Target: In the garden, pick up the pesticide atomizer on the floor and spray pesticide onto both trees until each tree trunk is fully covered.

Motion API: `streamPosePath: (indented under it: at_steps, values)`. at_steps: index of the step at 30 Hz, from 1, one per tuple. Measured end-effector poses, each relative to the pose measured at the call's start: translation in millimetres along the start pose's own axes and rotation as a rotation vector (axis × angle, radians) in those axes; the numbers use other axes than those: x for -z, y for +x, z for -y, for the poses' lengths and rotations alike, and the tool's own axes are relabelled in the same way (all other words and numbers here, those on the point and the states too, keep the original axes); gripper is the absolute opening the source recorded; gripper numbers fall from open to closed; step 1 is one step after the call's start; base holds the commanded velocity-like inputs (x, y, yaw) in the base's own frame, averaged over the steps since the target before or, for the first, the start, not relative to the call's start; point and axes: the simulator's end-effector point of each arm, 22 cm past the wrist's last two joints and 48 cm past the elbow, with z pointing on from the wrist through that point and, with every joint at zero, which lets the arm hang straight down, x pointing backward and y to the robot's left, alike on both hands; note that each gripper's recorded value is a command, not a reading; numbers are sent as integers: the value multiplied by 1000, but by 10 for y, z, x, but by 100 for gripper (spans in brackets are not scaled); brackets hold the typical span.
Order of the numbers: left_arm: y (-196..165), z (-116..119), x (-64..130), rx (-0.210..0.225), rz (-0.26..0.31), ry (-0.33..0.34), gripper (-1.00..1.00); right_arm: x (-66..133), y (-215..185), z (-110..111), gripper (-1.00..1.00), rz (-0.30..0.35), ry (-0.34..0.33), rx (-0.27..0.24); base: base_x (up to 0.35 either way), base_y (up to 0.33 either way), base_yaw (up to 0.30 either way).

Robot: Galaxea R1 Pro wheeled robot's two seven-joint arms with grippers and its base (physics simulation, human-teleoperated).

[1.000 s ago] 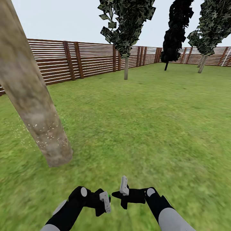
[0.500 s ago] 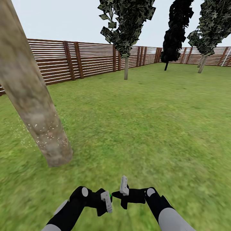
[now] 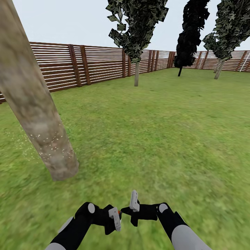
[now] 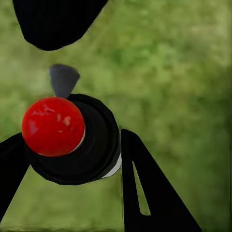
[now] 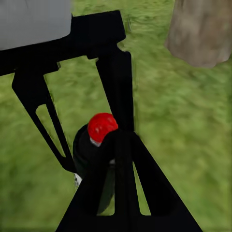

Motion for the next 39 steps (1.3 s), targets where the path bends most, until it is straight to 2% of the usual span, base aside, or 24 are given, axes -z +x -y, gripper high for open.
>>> streamPosePath:
  at_steps: [3,6,11,13,14,15,17,20,21,23,24,25,26,27,29,30,31,32,33,35,36,37,38,39]
  values:
    - [214,-72,28,11,-38,-21,-100,0,0,1,-100,0,0,0,0,0,0]
    - [708,-272,245,21,-115,-58,-100,0,-1,0,-100,0,0,0,0,0,0]
    - [1262,-463,544,31,-202,-93,-100,0,1,-1,-100,-1,-1,1,0,0,0]
    - [1611,-552,751,38,-258,-112,-100,-1,2,-4,-100,-1,-1,0,0,0,0]
    - [1751,-570,823,45,-280,-115,-100,-1,2,-3,100,-1,-1,1,0,0,0]
    - [2040,-582,964,65,-326,-115,-100,-2,4,-6,100,-1,-2,0,0,0,0]
    - [2381,-620,1175,84,-385,-127,-100,-2,3,-6,100,-1,-2,0,0,0,0]
    - [2515,-780,1272,127,-387,-208,-100,0,1,3,100,1,3,-2,0,0,0]
    - [2570,-886,1350,179,-368,-259,-100,2,3,6,100,3,6,-6,0,0,0]
    - [2624,-1000,1442,262,-330,-322,-100,19,31,19,100,2,16,-14,0,0,0]
    - [2577,-1030,1404,310,-283,-348,-100,114,127,131,100,-10,61,-26,0,0,0]
    - [2487,-1045,1312,349,-222,-375,-100,275,255,343,100,-23,148,-46,0,0,0]
    - [2370,-1114,1193,396,-142,-444,-100,478,399,645,100,-26,295,-90,0,0,0]
    - [2330,-1143,1133,419,-112,-483,-100,565,476,761,100,-28,364,-116,0,0,0]
    - [2341,-1196,956,537,-45,-658,-100,917,919,1019,100,-64,635,-234,0,0,0]
    - [2387,-1248,982,589,-4,-762,-100,1142,1166,1093,100,-99,775,-280,0,0,0]
    - [2447,-1258,1023,647,44,-850,-100,1362,1417,1084,100,-143,899,-318,0,0,0]
    - [2522,-1217,1045,709,80,-906,-100,1543,1617,1024,100,-182,992,-341,0,0,0]
    - [2586,-1180,1063,757,99,-942,-100,1665,1768,916,100,-209,1050,-356,0,0,0]
    - [2733,-1110,1117,844,114,-999,-100,1853,1916,733,100,-217,1139,-356,0,0,0]
    - [2905,-982,1178,917,120,-1052,-100,2016,1960,657,100,-210,1220,-346,0,0,0]
    - [3014,-922,1288,970,156,-1117,-100,2177,2012,563,100,-211,1303,-344,0,0,0]
    - [3054,-917,1359,990,181,-1152,-100,2236,2054,485,100,-218,1340,-351,0,0,0]
    - [3099,-895,1396,1006,189,-1171,-100,2221,2101,392,100,-228,1346,-366,0,0,0]
